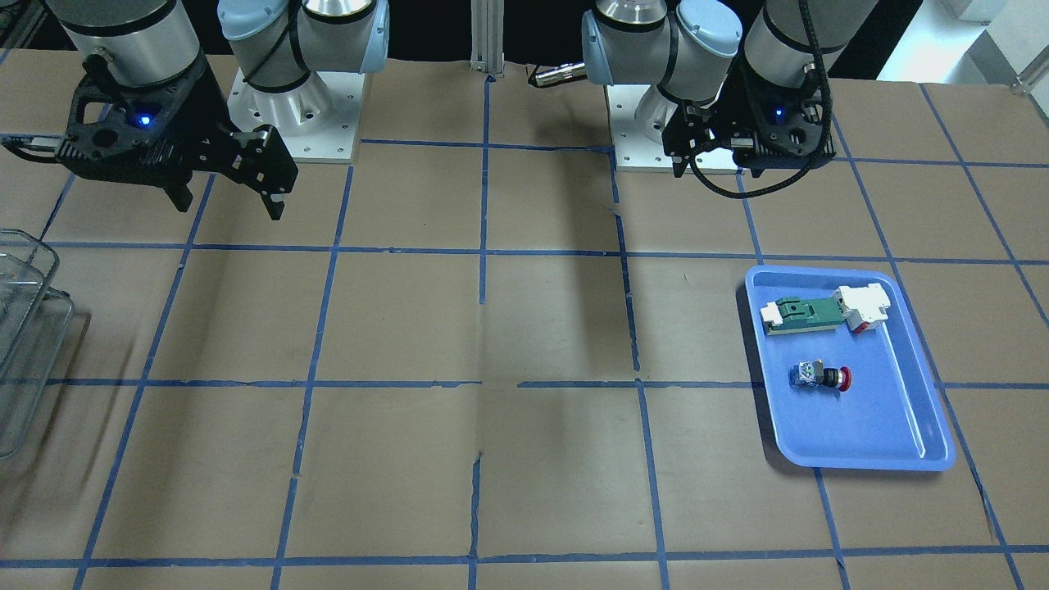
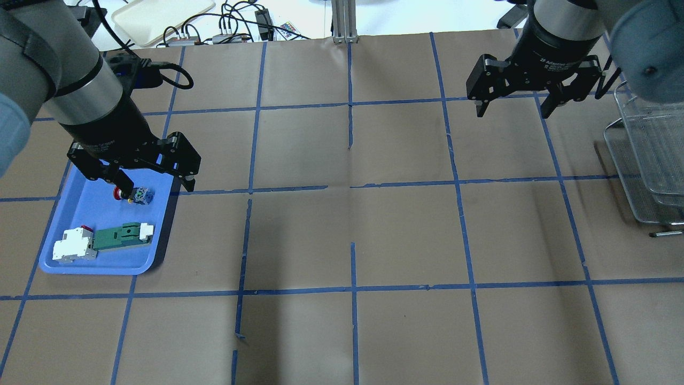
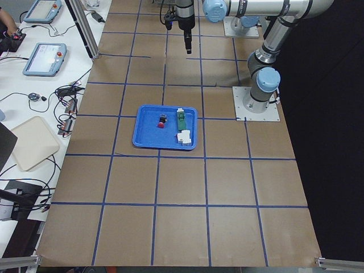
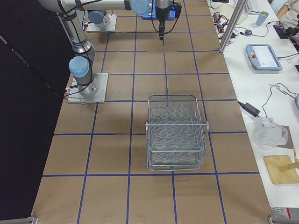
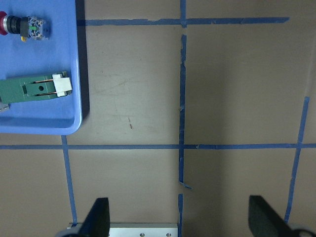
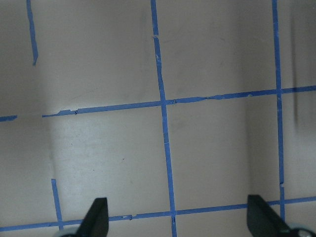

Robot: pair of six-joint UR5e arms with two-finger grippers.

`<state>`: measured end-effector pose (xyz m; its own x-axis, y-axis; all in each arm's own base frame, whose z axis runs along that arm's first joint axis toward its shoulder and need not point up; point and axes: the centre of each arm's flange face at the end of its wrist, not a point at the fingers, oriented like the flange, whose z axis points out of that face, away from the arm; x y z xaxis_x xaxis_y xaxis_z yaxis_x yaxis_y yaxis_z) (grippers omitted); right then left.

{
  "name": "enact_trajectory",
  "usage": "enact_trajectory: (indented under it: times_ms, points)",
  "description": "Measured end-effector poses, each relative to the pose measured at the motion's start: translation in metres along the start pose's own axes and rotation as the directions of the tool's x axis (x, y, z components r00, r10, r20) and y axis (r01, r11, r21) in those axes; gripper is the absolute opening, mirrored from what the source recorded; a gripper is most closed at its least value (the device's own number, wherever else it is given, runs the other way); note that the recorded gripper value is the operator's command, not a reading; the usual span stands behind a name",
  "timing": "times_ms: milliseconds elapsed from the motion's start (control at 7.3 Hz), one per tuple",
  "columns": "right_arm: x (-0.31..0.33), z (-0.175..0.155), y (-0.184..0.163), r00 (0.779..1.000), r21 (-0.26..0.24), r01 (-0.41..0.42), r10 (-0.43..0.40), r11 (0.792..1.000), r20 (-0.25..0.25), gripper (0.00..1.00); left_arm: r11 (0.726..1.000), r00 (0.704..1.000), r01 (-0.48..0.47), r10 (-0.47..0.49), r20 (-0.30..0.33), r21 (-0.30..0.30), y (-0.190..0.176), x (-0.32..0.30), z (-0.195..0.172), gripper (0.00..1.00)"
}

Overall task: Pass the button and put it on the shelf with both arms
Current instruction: 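Move the left gripper over the red button in the tray while right arm advances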

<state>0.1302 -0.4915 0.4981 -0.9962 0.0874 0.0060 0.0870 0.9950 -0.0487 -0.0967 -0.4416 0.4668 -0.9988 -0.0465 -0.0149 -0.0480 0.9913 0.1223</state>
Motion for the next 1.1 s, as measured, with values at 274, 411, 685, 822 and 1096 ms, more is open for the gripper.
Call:
enact_trajectory:
  times_ms: [274, 411, 685, 822, 1096]
  points:
    - [0.000, 0.000, 0.001, 1.000, 0.004, -0.002, 0.002, 1.000, 0.006, 1.00, 0.985, 0.985, 0.170, -0.170, -0.016, 0.038, -0.033, -0.056, 0.008, 1.00]
    - [-0.001, 0.000, 0.001, 1.000, 0.007, 0.000, 0.000, 1.000, 0.010, 1.00, 0.955, 0.957, 0.289, -0.288, -0.029, 0.059, -0.048, -0.090, 0.015, 1.00]
    - [-0.001, -0.001, 0.002, 1.000, 0.007, 0.005, -0.006, 1.000, 0.013, 1.00, 0.846, 0.847, 0.532, -0.529, -0.060, 0.049, -0.065, -0.158, 0.033, 1.00]
    - [-0.002, -0.001, 0.003, 1.000, 0.003, 0.024, -0.024, 1.000, 0.018, 1.00, 0.772, 0.769, 0.635, -0.631, -0.100, 0.015, -0.070, -0.200, 0.046, 1.00]
    - [-0.005, -0.001, 0.004, 0.994, 0.003, 0.102, -0.102, 0.995, 0.039, 0.99, 0.632, 0.608, 0.769, -0.769, -0.197, -0.097, -0.078, -0.277, 0.079, 1.00]
